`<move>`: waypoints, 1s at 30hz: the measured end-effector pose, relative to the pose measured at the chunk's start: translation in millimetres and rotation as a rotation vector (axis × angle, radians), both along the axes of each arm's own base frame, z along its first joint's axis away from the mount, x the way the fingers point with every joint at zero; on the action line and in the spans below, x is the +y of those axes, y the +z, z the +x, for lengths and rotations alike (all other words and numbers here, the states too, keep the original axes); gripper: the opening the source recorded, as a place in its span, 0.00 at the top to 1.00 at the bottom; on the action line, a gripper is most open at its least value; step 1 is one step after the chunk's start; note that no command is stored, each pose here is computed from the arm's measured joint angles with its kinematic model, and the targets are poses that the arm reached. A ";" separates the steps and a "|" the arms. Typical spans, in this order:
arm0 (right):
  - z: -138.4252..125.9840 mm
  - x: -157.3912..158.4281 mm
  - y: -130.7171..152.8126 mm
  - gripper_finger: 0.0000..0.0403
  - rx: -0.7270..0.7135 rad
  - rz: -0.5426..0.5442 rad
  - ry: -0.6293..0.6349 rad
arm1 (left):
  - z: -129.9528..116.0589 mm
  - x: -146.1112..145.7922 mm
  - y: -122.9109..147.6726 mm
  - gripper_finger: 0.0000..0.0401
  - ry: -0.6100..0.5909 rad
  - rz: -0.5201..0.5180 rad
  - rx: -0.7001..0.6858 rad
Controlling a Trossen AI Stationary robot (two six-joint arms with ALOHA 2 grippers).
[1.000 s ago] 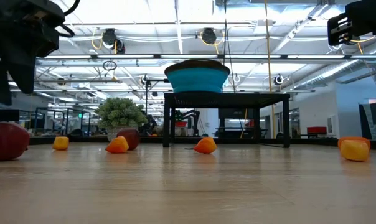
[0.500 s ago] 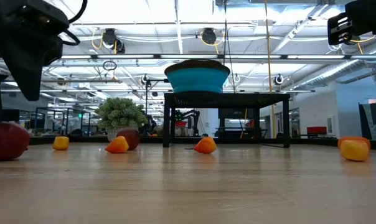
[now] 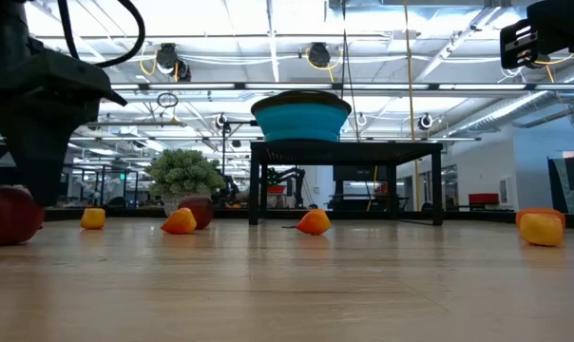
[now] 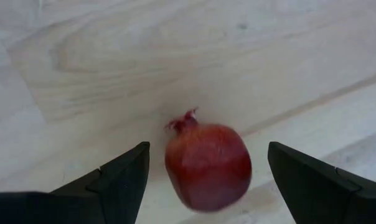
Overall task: Pick & Place Fruit
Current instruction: Put the red pomegranate into the blue strainer bowl on the shelf
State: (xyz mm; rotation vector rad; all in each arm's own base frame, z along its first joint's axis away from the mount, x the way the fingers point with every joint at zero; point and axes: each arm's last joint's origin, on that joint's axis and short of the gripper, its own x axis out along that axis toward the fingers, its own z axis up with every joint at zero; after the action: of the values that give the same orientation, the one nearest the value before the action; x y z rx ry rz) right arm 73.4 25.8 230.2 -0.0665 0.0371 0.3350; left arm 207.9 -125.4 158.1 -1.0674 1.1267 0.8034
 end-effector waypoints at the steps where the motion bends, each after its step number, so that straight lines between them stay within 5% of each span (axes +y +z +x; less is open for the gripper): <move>1: 0.0 0.0 0.0 1.00 0.004 0.010 0.000 | 1.3 1.1 -1.4 0.19 0.006 0.002 0.003; 14: 0.0 0.0 0.0 1.00 0.019 0.055 -0.002 | 6.1 3.0 -15.4 0.20 0.003 -0.070 0.118; 30: 0.0 0.0 0.0 1.00 0.016 0.045 -0.002 | 12.2 10.5 -14.8 0.50 0.032 -0.078 0.097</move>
State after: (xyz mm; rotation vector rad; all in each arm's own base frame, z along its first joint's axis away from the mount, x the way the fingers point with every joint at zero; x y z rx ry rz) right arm 73.4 25.8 230.1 -0.0191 0.0454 0.3340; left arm 220.1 -114.9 143.3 -1.1237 1.2338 0.8498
